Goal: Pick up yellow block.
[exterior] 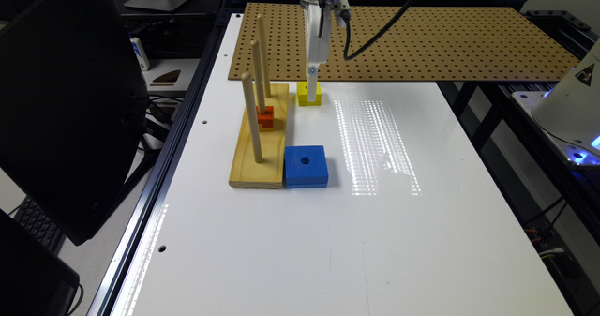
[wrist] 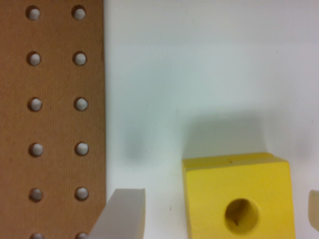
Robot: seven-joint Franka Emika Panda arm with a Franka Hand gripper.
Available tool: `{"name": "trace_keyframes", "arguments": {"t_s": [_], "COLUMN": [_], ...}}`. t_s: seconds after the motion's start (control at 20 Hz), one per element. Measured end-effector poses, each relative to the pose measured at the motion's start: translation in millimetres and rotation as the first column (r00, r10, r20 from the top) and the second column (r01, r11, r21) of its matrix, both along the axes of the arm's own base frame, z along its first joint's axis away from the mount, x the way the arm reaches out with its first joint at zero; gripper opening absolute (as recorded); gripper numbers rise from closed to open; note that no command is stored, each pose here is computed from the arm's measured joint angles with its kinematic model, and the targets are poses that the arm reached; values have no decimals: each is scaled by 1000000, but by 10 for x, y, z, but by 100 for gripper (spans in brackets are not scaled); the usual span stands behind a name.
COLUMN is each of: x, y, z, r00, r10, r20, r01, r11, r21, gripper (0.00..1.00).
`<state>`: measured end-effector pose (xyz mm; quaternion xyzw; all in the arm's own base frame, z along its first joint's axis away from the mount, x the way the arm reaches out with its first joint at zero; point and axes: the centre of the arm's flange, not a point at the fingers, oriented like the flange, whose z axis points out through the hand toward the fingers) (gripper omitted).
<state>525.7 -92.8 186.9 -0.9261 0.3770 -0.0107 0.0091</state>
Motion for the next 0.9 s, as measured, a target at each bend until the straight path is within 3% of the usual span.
{"name": "trace_keyframes", "arguments": {"t_s": [0.2,0.5,0.9], "x": [27,91,91], "y": [-4,-9,-8], "z": [-126,-129,-164], "r00": [999997,999955,999982], "r10": [-603,23,-294], "r20": [2215,9538,5999], "r01": [600,-31,283], "r11": [999999,1000000,999998], "r21": [1204,842,1840], "gripper": [100,100,100]}}
